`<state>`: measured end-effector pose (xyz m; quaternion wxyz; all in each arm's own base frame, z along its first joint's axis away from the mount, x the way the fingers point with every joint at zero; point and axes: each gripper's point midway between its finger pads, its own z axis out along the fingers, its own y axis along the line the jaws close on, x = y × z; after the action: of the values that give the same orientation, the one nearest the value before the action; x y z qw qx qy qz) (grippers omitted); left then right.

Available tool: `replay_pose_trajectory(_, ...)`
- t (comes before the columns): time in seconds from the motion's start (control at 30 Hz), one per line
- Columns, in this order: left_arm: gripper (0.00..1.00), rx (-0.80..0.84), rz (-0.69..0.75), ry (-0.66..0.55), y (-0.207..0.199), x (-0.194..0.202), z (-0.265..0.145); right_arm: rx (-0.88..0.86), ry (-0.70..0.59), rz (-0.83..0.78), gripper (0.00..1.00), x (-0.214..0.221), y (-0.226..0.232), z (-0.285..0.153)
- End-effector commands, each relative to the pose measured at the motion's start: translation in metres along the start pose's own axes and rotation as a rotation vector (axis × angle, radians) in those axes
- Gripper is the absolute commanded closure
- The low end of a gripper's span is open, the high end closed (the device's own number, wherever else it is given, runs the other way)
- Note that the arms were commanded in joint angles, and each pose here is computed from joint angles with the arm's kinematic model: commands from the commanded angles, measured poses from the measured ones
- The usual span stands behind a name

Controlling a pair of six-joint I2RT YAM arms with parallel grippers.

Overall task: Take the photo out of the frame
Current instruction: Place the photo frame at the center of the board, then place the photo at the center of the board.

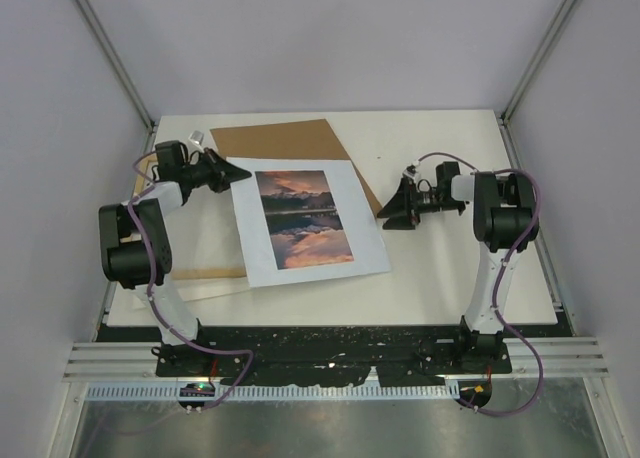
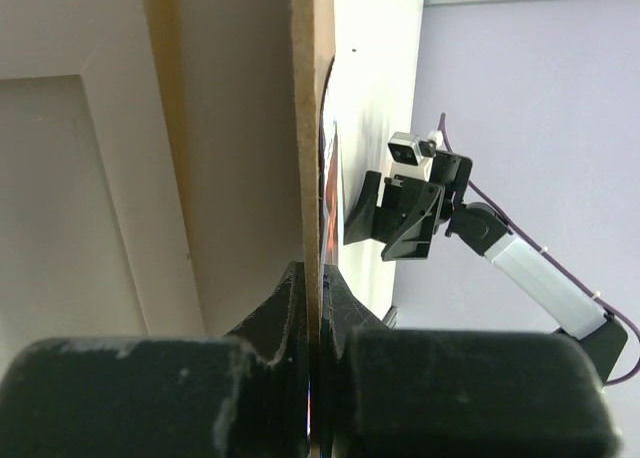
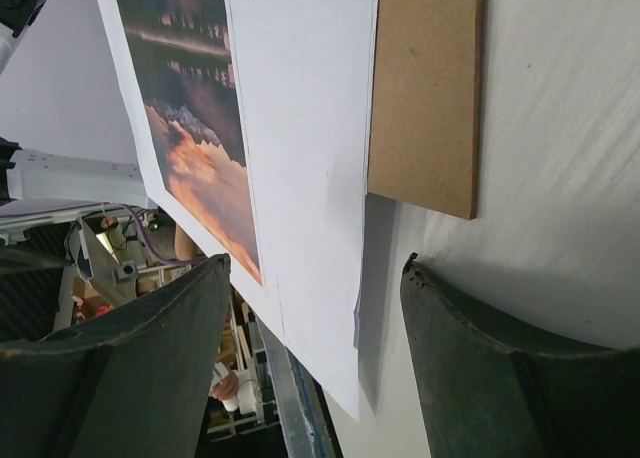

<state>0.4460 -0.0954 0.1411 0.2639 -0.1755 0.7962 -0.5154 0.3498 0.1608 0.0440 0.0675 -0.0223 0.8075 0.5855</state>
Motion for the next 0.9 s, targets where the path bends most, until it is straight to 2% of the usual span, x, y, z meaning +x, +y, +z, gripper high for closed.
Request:
replay_pose_trajectory(0.0,1.00,-0.022,0.090,-0.095,-0.007,-0.023,-0.012,0.039,-0.005,-0.019,0.26,-0.004,-0.007,0.008)
replay_pose_trajectory(0.07,1.00,-0.022,0.085,-0.099,-0.007,-0.023,-0.013,0.004,0.046,-0.009,0.26,0.006,0.003,0.021)
replay_pose_trajectory(0.43,1.00,-0.006,0.051,-0.119,-0.003,-0.029,-0.017,-0.126,0.143,0.098,0.27,0.027,0.015,0.040)
replay_pose_trajectory(0.6,1.00,0.003,0.043,-0.119,-0.002,-0.031,-0.019,-0.192,0.151,0.118,0.33,0.026,0.021,0.040)
replay_pose_trajectory(0.7,1.00,0.013,0.053,-0.108,-0.004,-0.030,-0.019,-0.224,0.154,0.115,0.50,0.024,0.030,0.038)
replay_pose_trajectory(0.8,1.00,0.014,0.066,-0.101,-0.005,-0.029,-0.020,-0.230,0.153,0.097,0.75,0.021,0.035,0.036)
replay_pose_trajectory(0.83,1.00,0.015,0.069,-0.100,-0.006,-0.029,-0.021,-0.228,0.155,0.102,0.79,0.020,0.037,0.036)
replay_pose_trajectory(0.87,1.00,0.019,0.074,-0.099,-0.008,-0.029,-0.022,-0.232,0.155,0.100,0.88,0.019,0.038,0.036)
